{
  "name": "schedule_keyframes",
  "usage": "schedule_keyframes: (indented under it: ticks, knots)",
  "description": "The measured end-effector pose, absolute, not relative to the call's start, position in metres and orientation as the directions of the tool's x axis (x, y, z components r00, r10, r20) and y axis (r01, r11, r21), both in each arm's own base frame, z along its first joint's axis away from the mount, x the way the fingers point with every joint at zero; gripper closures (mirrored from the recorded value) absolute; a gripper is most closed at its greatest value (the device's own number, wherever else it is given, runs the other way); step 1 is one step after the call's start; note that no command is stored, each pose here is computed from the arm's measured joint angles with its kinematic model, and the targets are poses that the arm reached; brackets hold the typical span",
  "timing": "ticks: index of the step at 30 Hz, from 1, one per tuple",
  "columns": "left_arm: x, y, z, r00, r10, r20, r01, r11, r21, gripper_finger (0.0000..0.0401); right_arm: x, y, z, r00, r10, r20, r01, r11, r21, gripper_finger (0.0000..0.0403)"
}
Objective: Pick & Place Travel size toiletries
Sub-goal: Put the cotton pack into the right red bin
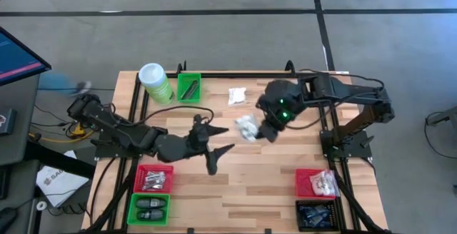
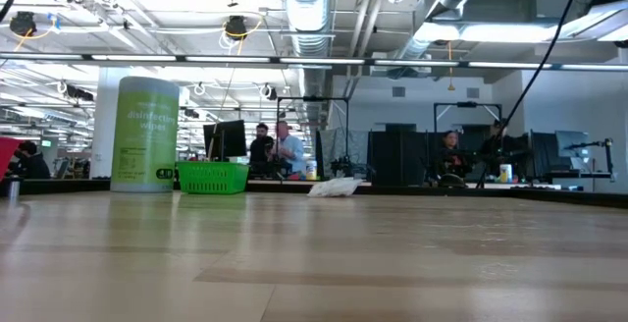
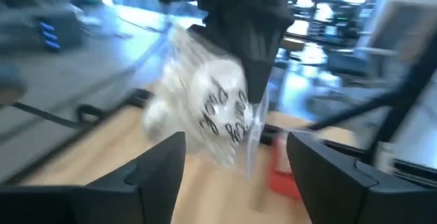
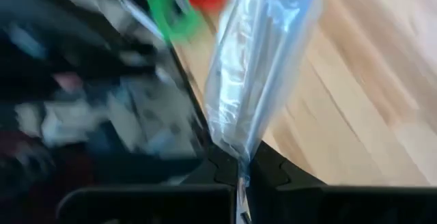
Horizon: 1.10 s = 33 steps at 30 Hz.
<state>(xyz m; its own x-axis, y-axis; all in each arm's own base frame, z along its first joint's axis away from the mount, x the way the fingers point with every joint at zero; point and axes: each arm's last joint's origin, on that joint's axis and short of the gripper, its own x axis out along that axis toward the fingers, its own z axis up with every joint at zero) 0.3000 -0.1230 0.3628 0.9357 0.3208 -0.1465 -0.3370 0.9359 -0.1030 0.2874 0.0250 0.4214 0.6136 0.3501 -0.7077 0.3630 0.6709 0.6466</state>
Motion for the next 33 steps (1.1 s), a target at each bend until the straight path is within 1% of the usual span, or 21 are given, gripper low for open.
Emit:
schedule_keyframes:
  ticks: [5, 9, 11, 16, 20, 23, 24, 27, 28, 33]
  knots:
    - [0.303, -0.121, 0.360, 0.965, 0.180, -0.190, -0.211, 0.964, -0.160, 0.0161, 0.269, 0.040, 0.412, 0.435, 0.403, -0.805, 0.398, 0.717, 0.573, 0.0403]
    - [0.309, -0.114, 0.359, 0.976, 0.010, -0.219, -0.060, 0.973, -0.224, 0.0151, 0.264, 0.054, 0.410, 0.380, 0.450, -0.808, 0.349, 0.740, 0.575, 0.0403]
    - [0.313, -0.106, 0.358, 0.972, -0.057, -0.230, -0.007, 0.963, -0.268, 0.0143, 0.266, 0.061, 0.410, 0.373, 0.481, -0.794, 0.305, 0.744, 0.594, 0.0403]
    - [0.322, -0.084, 0.356, 0.968, -0.087, -0.236, 0.014, 0.956, -0.293, 0.0124, 0.274, 0.077, 0.408, 0.364, 0.544, -0.756, 0.214, 0.742, 0.636, 0.0403]
    - [0.329, -0.068, 0.357, 0.958, -0.189, -0.216, 0.098, 0.923, -0.372, 0.0116, 0.283, 0.085, 0.407, 0.384, 0.571, -0.726, 0.159, 0.733, 0.661, 0.0403]
    - [0.335, -0.059, 0.354, 0.941, -0.269, -0.206, 0.160, 0.888, -0.431, 0.0115, 0.288, 0.085, 0.407, 0.405, 0.575, -0.711, 0.137, 0.731, 0.669, 0.0403]
    - [0.339, -0.058, 0.354, 0.938, -0.298, -0.177, 0.191, 0.871, -0.452, 0.0114, 0.291, 0.084, 0.407, 0.417, 0.574, -0.705, 0.133, 0.728, 0.672, 0.0403]
    - [0.343, -0.058, 0.352, 0.917, -0.368, -0.155, 0.254, 0.836, -0.486, 0.0114, 0.294, 0.081, 0.403, 0.413, 0.562, -0.717, 0.153, 0.733, 0.663, 0.0403]
    - [0.346, -0.058, 0.352, 0.917, -0.377, -0.129, 0.271, 0.829, -0.489, 0.0114, 0.294, 0.080, 0.404, 0.421, 0.561, -0.713, 0.147, 0.734, 0.663, 0.0403]
    - [0.353, -0.060, 0.345, 0.914, -0.381, -0.140, 0.267, 0.825, -0.498, 0.0114, 0.297, 0.074, 0.406, 0.455, 0.556, -0.696, 0.141, 0.727, 0.672, 0.0403]
